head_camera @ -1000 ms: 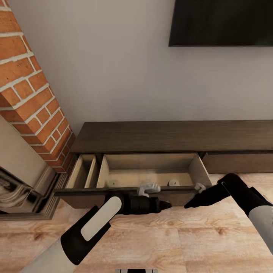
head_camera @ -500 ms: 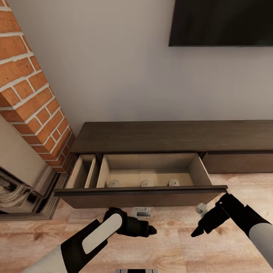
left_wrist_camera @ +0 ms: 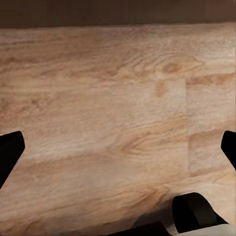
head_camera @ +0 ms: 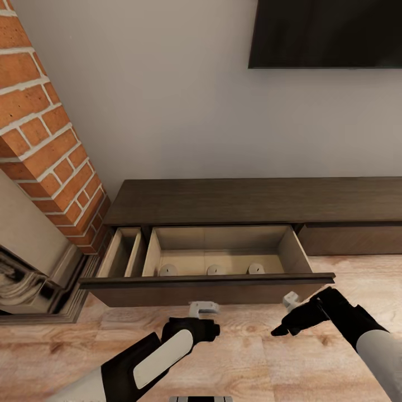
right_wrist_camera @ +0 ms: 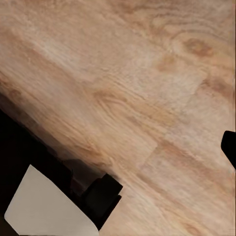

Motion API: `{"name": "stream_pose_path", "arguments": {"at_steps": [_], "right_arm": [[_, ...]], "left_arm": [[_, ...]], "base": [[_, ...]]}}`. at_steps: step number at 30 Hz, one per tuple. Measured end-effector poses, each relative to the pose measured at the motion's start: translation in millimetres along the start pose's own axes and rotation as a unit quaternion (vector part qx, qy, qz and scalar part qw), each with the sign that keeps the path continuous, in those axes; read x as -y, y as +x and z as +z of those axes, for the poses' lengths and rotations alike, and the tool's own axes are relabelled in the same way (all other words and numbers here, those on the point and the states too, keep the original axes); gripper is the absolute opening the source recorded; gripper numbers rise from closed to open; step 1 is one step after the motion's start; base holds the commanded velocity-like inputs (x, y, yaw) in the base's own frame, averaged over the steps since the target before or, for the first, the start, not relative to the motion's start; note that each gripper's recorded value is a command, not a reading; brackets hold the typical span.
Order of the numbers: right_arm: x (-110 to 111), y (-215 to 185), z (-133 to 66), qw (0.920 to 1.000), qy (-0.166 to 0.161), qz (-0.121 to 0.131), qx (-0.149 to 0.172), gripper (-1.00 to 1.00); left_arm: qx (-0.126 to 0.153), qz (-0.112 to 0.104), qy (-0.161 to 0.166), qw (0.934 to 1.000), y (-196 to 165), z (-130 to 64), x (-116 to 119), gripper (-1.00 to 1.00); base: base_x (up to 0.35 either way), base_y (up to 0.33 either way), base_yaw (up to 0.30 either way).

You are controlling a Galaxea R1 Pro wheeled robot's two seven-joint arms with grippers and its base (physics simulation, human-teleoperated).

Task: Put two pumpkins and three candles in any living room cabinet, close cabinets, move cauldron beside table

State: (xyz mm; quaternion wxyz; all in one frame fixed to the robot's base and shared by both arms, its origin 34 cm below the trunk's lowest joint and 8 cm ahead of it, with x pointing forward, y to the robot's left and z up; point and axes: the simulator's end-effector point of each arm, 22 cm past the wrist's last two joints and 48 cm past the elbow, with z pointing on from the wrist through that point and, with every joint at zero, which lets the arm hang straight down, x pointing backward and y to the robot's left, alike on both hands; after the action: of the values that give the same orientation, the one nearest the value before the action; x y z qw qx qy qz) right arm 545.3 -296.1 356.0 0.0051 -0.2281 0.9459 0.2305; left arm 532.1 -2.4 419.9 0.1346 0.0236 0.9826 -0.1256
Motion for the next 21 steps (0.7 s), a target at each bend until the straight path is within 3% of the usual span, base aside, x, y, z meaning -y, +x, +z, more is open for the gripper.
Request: {"name": "stream_pose_path", "arguments": {"at_steps": [2,4,9,13,16,18,21], "right_arm": [[1.2,-17.8,19.8,0.9983,0.037,-0.02,0.041,1.0],[3.9,-24.6,34.5,0.9947,0.072,-0.027,0.068,1.0],[15.4,-30.2,58.3,0.978,0.171,-0.035,0.115,1.0],[-0.9,-40.0,76.9,0.9597,0.213,-0.053,0.175,1.0],[-12.5,-48.8,84.7,0.9442,0.238,-0.04,0.224,1.0],[-13.3,-50.1,85.6,0.9384,0.248,-0.028,0.24,1.0],[-13.6,-50.4,86.1,0.9326,0.256,-0.011,0.254,1.0]], "left_arm": [[0.013,-0.039,-0.032,0.9986,0.8,16.4,-18.9,1.0],[0.019,-0.062,-0.052,0.9966,6.4,27.9,-27.7,1.0],[0.026,-0.06,-0.093,0.9936,33.8,48.1,-39.1,1.0],[0.045,-0.079,-0.131,0.9872,42.7,60.9,-66.2,1.0],[0.049,-0.082,-0.132,0.9866,46.5,67.1,-73.8,1.0],[0.049,-0.082,-0.131,0.9868,47.3,68.9,-75.0,1.0],[0.072,-0.055,-0.134,0.9868,36.4,68.5,-77.8,1.0]], "base": [[0.0,0.0,0.0],[0.0,0.0,0.0],[0.0,0.0,0.0],[0.0,0.0,0.0],[0.0,0.0,0.0],[0.0,0.0,0.0],[0.0,0.0,0.0]]}}
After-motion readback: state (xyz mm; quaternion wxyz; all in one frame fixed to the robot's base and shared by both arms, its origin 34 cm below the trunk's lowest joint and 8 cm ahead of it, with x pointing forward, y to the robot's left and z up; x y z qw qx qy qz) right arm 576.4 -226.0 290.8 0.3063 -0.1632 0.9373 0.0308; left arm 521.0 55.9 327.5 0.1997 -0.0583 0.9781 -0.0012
